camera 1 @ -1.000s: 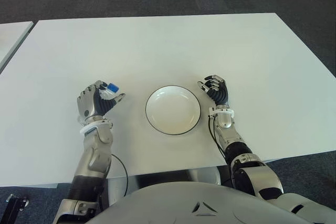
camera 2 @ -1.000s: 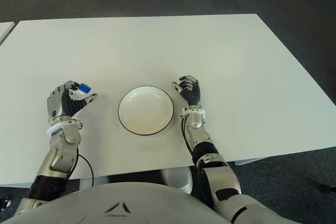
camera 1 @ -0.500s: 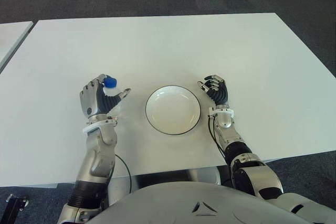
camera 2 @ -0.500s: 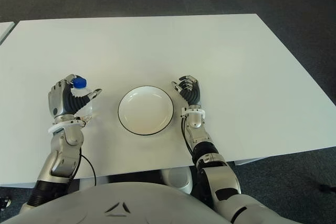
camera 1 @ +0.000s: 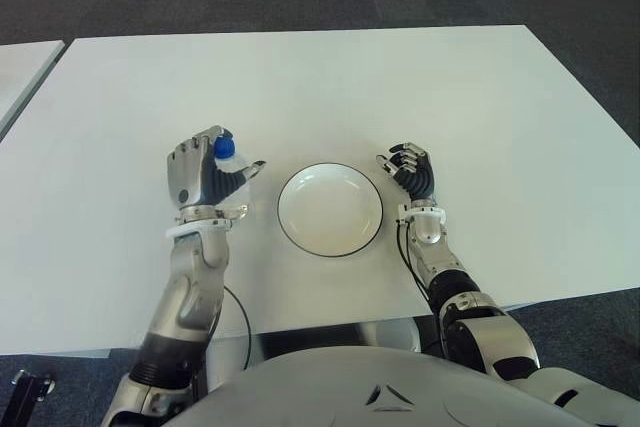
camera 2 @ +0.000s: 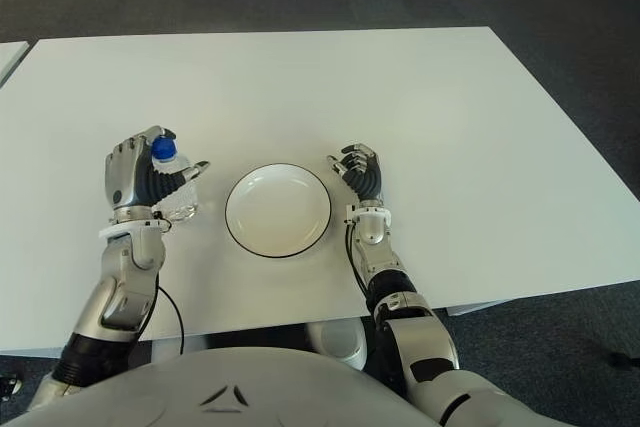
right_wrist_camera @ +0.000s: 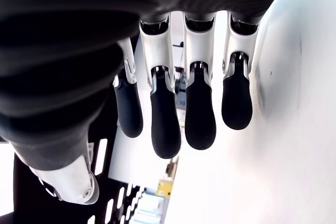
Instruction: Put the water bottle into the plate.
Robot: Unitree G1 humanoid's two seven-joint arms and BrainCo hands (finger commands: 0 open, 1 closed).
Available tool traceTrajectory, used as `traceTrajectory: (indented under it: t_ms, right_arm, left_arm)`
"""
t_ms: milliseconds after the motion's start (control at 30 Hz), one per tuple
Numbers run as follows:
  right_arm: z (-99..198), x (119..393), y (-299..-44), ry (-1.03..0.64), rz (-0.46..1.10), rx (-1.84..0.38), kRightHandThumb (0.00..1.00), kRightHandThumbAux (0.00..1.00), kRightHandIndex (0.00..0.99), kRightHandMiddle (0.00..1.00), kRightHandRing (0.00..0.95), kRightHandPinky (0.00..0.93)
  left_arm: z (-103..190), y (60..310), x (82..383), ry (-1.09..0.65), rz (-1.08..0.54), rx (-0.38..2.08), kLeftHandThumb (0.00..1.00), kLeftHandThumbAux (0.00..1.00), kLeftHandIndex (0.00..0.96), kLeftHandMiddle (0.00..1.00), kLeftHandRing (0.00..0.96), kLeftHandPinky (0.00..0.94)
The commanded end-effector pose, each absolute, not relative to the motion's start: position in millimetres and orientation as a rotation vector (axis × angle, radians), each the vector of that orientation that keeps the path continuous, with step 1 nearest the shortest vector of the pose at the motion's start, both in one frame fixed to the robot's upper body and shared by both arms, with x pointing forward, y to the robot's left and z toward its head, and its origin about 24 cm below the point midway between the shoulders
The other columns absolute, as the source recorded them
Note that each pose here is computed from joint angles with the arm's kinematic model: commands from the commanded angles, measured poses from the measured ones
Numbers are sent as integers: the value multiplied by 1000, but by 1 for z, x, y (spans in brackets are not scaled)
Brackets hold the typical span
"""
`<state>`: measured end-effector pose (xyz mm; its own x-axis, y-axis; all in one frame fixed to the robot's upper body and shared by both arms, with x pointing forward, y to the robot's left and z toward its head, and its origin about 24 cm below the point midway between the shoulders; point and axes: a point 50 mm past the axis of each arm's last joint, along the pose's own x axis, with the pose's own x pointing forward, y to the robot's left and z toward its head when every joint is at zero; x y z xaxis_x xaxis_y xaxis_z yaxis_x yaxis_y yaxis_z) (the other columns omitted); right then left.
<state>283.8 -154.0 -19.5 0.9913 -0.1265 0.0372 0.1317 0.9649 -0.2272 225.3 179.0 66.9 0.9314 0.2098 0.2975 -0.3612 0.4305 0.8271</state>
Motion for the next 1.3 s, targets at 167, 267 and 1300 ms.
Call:
traceTrajectory:
  t_ms: [167, 267, 1300]
  right_arm:
    - [-27, 279, -153, 22, -126, -238, 707, 729, 433, 621, 637, 632]
    - [-27, 279, -153, 21, -127, -239, 707, 729, 433, 621, 636, 632]
    - [-28, 279, -155, 29, -128, -236, 708, 729, 433, 621, 637, 628]
  left_arm:
    - [78, 162, 237, -242, 253, 1137, 850, 671, 393, 533, 863, 829]
    - [79, 159, 239, -255, 230, 1148, 850, 671, 393, 533, 865, 834]
    - [86, 135, 250, -322, 116, 1155, 850, 670, 394, 538, 872, 861]
